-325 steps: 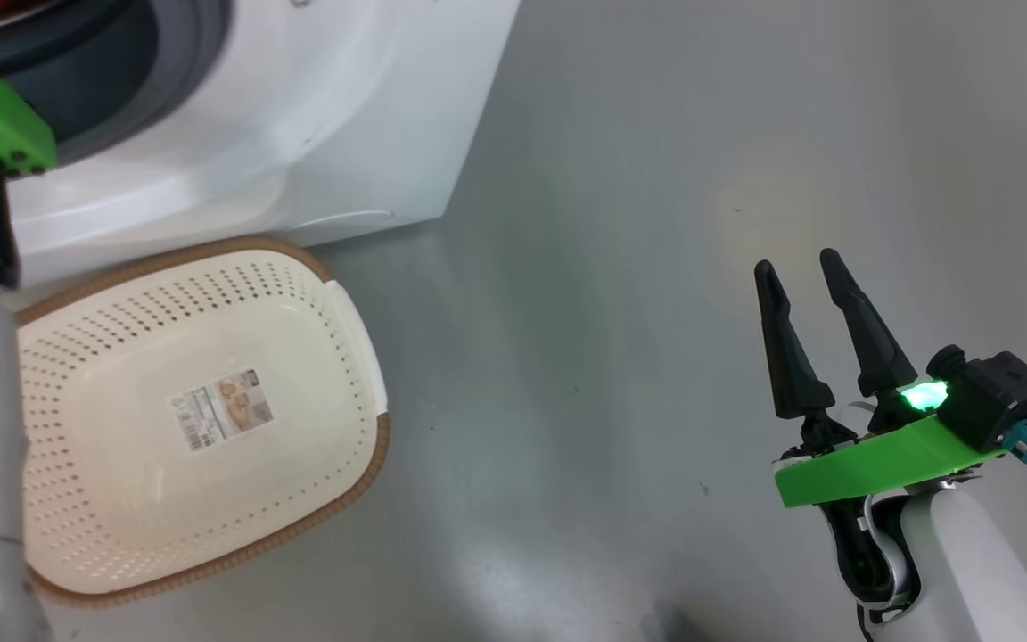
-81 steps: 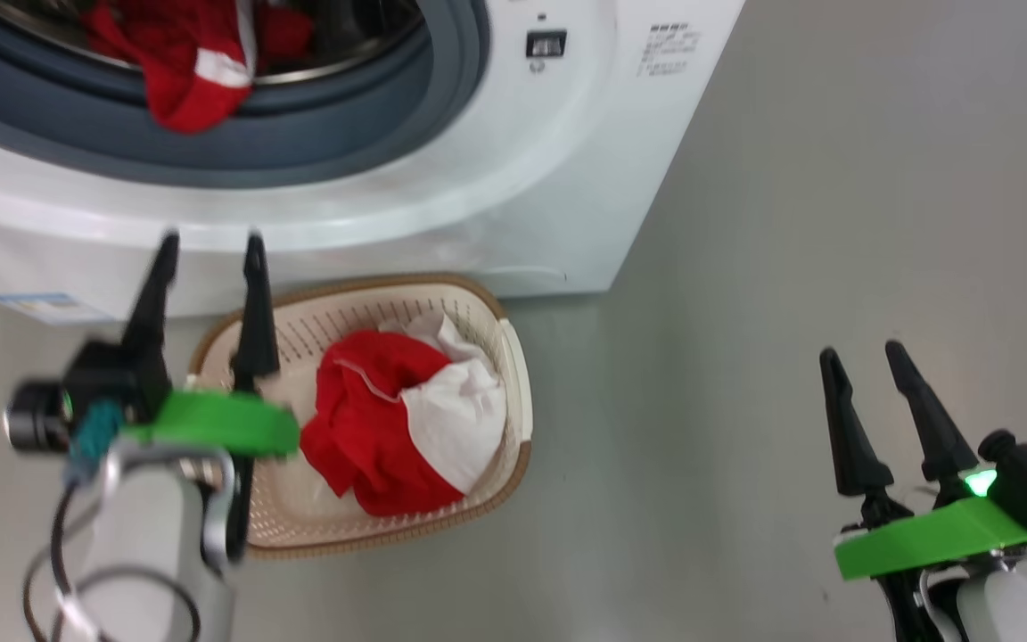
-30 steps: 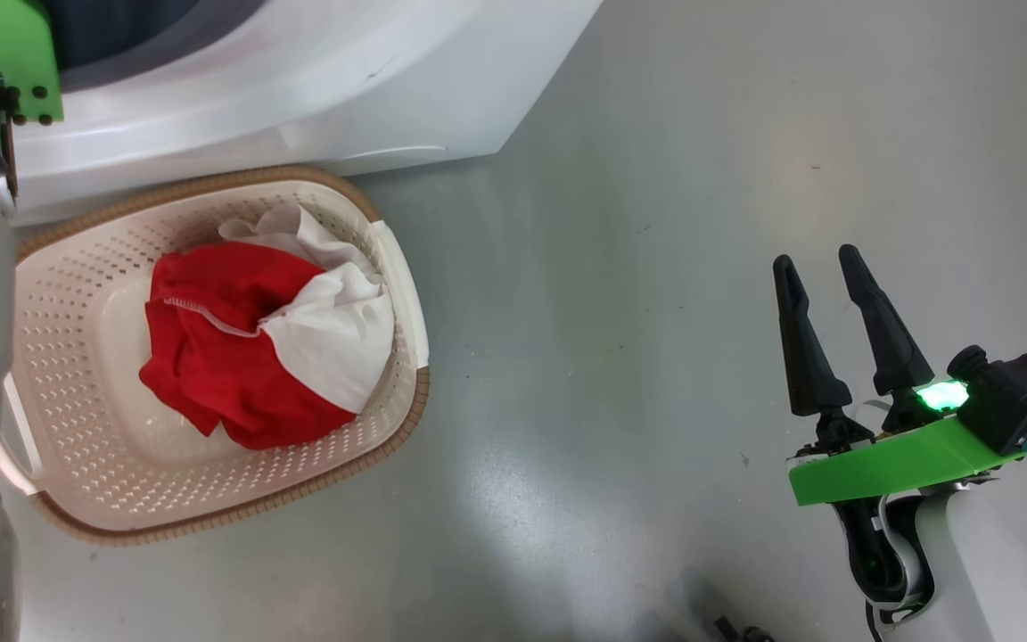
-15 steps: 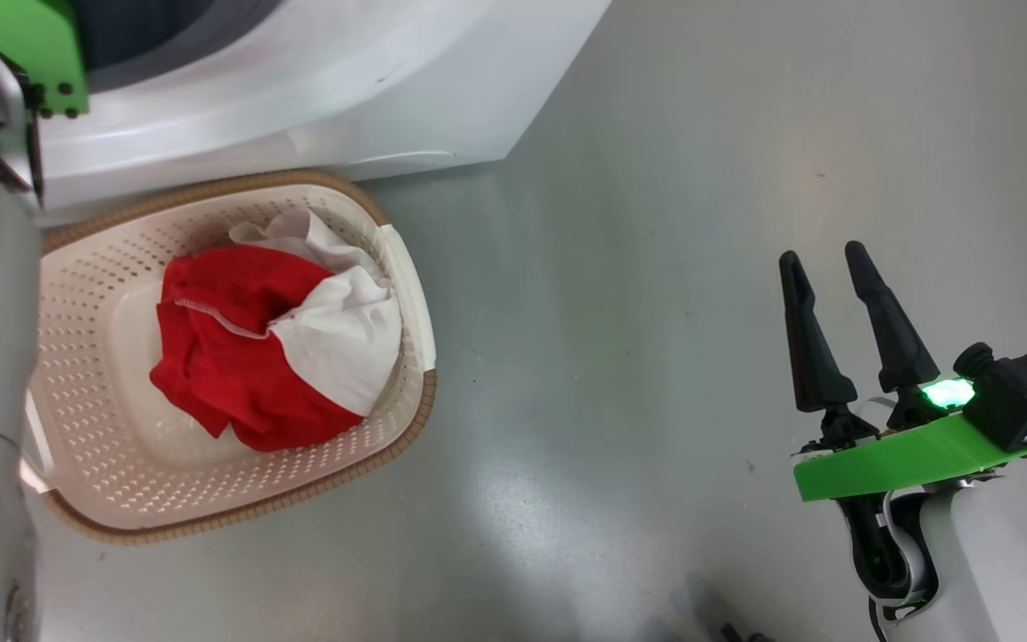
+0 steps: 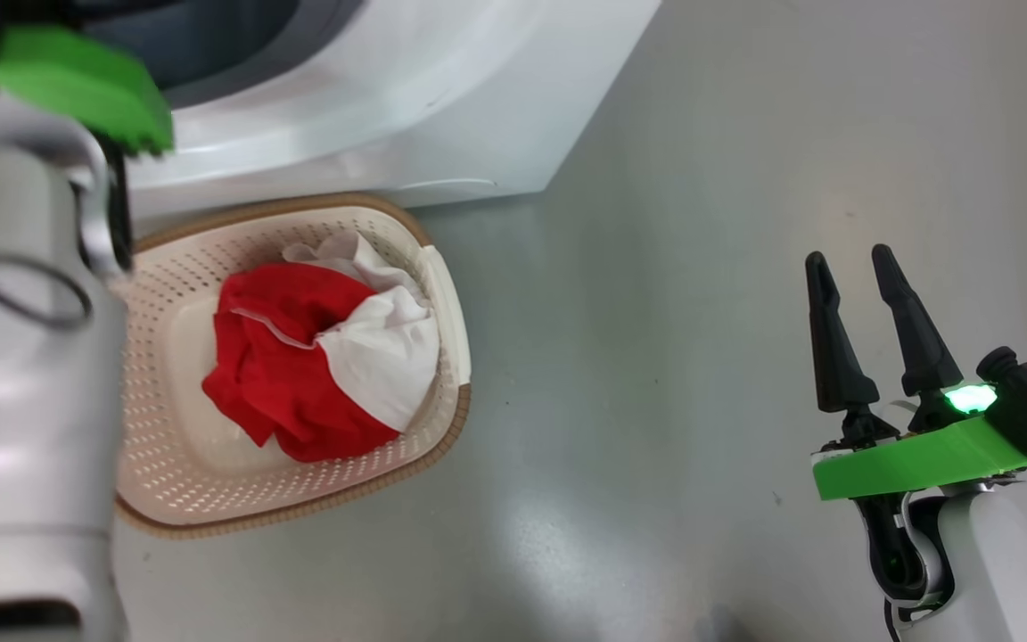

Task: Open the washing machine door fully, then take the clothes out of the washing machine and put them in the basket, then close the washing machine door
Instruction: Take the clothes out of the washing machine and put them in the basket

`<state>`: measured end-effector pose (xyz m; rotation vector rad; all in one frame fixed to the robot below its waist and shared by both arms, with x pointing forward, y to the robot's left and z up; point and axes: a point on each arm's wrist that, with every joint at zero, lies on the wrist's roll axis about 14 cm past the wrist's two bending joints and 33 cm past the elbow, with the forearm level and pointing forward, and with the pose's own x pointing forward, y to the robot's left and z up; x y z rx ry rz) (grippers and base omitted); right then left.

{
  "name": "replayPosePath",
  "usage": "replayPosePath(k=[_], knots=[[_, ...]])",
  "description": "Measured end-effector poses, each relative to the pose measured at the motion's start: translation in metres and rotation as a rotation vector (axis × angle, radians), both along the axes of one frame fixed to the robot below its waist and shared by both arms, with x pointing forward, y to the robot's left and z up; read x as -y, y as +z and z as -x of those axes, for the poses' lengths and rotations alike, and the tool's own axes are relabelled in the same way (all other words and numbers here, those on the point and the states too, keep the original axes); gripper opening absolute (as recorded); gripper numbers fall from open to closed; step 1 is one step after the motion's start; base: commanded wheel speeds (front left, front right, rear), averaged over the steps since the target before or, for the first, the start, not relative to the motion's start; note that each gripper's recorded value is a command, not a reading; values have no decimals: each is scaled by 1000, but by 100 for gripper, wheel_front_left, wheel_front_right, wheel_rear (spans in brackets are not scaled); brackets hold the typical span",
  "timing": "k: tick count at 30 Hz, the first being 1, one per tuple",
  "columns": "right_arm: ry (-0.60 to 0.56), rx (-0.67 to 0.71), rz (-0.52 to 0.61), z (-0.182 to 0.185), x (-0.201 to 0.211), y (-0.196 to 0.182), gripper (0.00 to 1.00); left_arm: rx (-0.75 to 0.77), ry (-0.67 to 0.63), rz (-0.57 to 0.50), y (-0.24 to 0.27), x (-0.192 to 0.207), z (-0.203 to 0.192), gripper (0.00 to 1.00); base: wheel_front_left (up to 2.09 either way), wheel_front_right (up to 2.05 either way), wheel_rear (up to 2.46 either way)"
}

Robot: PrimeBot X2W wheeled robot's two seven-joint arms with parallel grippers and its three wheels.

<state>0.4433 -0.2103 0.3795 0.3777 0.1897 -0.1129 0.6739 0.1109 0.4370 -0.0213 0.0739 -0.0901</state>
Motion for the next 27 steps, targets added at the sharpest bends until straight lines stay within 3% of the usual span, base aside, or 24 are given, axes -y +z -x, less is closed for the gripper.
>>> replayPosePath(k=[13,27], knots=[[22,29,-2,5,-6,14,100,133,73,137,33,-26,60,0,0,0,0],[35,45,-3,9,-10,22,100,369,83,185,103,-42,109,0,0,0,0]])
